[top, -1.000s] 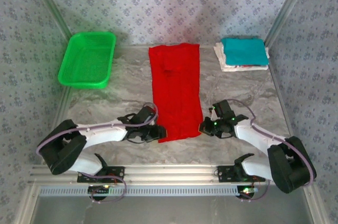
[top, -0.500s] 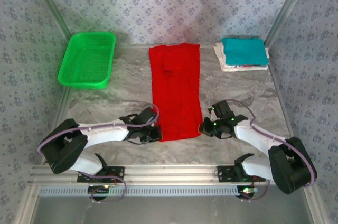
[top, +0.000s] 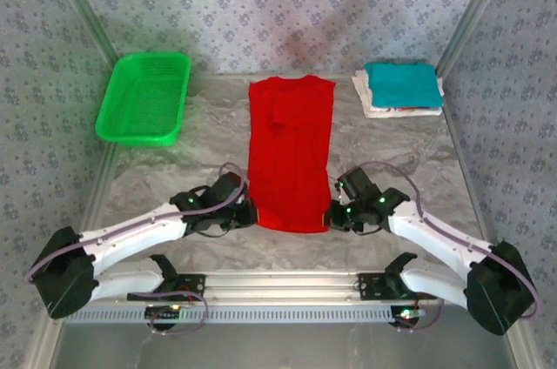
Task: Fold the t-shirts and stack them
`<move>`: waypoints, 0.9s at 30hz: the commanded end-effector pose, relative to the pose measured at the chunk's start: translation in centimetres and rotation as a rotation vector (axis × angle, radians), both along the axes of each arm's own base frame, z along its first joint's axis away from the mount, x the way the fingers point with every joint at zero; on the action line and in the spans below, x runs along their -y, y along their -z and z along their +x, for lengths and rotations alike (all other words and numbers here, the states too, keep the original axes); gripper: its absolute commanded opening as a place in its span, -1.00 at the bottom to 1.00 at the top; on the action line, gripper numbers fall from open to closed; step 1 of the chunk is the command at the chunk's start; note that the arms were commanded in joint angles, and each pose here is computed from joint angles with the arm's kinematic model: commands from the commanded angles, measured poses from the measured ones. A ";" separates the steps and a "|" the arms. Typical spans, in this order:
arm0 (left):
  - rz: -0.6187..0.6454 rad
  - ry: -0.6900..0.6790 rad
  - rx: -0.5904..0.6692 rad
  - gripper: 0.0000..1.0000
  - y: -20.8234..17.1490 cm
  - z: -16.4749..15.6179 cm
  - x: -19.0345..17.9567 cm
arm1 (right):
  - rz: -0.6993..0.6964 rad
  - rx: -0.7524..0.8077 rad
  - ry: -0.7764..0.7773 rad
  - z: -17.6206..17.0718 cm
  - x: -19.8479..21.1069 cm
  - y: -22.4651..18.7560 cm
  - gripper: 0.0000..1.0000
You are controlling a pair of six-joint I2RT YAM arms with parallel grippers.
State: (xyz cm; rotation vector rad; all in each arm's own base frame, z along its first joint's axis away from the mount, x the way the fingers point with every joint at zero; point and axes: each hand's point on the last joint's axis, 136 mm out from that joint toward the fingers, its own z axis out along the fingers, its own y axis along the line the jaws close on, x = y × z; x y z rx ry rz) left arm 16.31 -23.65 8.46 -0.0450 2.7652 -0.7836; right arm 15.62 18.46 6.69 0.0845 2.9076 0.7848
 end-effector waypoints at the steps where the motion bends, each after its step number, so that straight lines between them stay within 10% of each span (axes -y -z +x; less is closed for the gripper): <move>1: 0.048 -0.004 -0.077 -1.00 2.0 -2.5 -1.8 | -0.096 -0.124 0.031 -3.4 2.0 2.4 -1.00; 10: 0.053 0.098 -0.052 -1.00 1.0 -5.0 -1.5 | -0.102 -0.130 0.029 -5.0 2.5 1.3 -1.00; 27: -0.006 0.175 0.111 -1.00 -7.5 9.0 2.3 | -0.034 0.008 0.003 8.6 0.5 -6.0 -1.00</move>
